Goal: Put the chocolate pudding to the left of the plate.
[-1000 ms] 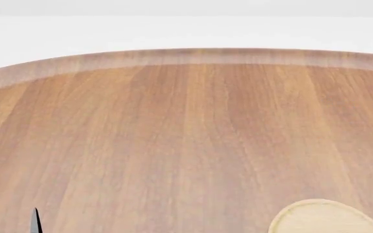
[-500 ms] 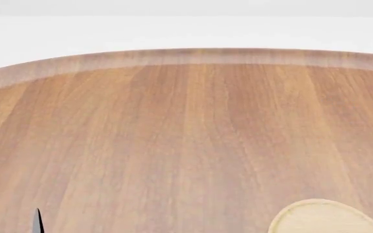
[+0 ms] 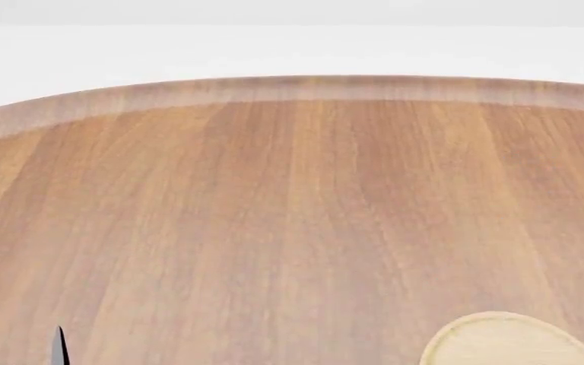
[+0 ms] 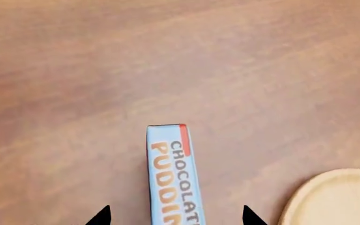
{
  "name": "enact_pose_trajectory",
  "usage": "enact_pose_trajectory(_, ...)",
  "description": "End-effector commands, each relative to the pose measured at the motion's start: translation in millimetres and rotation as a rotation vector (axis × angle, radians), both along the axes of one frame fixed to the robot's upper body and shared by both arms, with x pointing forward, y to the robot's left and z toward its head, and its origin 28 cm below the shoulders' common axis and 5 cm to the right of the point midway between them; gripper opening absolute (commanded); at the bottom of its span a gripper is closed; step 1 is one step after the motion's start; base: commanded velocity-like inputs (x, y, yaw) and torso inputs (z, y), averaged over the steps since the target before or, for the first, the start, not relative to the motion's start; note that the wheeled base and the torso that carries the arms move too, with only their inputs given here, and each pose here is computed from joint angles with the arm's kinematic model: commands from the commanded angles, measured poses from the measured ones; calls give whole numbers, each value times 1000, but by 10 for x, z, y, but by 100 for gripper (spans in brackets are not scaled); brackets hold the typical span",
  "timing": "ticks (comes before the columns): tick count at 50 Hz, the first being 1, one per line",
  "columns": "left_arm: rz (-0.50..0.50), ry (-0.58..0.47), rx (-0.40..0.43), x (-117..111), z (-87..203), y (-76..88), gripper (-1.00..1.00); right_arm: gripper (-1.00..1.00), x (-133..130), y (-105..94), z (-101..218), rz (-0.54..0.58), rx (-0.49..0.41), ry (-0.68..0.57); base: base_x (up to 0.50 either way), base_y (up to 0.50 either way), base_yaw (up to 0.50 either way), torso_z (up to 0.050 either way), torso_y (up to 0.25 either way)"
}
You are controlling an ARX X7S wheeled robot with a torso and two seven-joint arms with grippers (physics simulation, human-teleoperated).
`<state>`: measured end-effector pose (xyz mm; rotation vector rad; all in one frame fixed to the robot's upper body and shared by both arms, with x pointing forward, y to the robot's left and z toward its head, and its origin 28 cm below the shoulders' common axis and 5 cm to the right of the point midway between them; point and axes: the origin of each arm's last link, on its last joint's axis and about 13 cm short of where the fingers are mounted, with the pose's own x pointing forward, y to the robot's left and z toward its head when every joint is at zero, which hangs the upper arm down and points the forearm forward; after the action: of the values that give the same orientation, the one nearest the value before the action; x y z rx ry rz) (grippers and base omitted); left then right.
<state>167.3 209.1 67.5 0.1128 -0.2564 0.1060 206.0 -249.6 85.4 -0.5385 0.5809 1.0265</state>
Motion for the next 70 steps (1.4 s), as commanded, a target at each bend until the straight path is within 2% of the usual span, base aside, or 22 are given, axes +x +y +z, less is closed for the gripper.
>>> enact_pose_trajectory(1, 0, -1, 1, -1, 3, -2, 100, 100, -12, -53, -115, -29, 2, 15, 0, 0, 0, 0, 0)
enact_pose_trajectory(11, -4, 1, 3, 0, -8, -5, 100, 100, -8, -45, -240, -38, 10, 24, 0, 0, 0, 0, 0)
enact_pose_trajectory(25, -5, -1, 3, -2, 0, -9, 100, 100, 29, 2, -544, -38, 69, 58, 0, 0, 0, 0, 0)
enact_pose_trajectory(31, -5, -1, 4, -1, 0, -11, 100, 100, 32, -3, -582, -47, 78, 66, 0, 0, 0, 0, 0)
enact_pose_trajectory(32, -6, 0, 3, 0, -1, -11, 100, 100, 22, 9, -572, -47, 111, 69, 0, 0, 0, 0, 0)
enact_pose_trajectory(40, -4, -1, 2, -1, 0, -6, 100, 100, 2, 85, -598, -7, 125, 78, 0, 0, 0, 0, 0)
enact_pose_trajectory(70, 2, -2, 4, -1, 0, -3, 100, 100, 44, -47, -672, -63, 89, 93, 0, 0, 0, 0, 0)
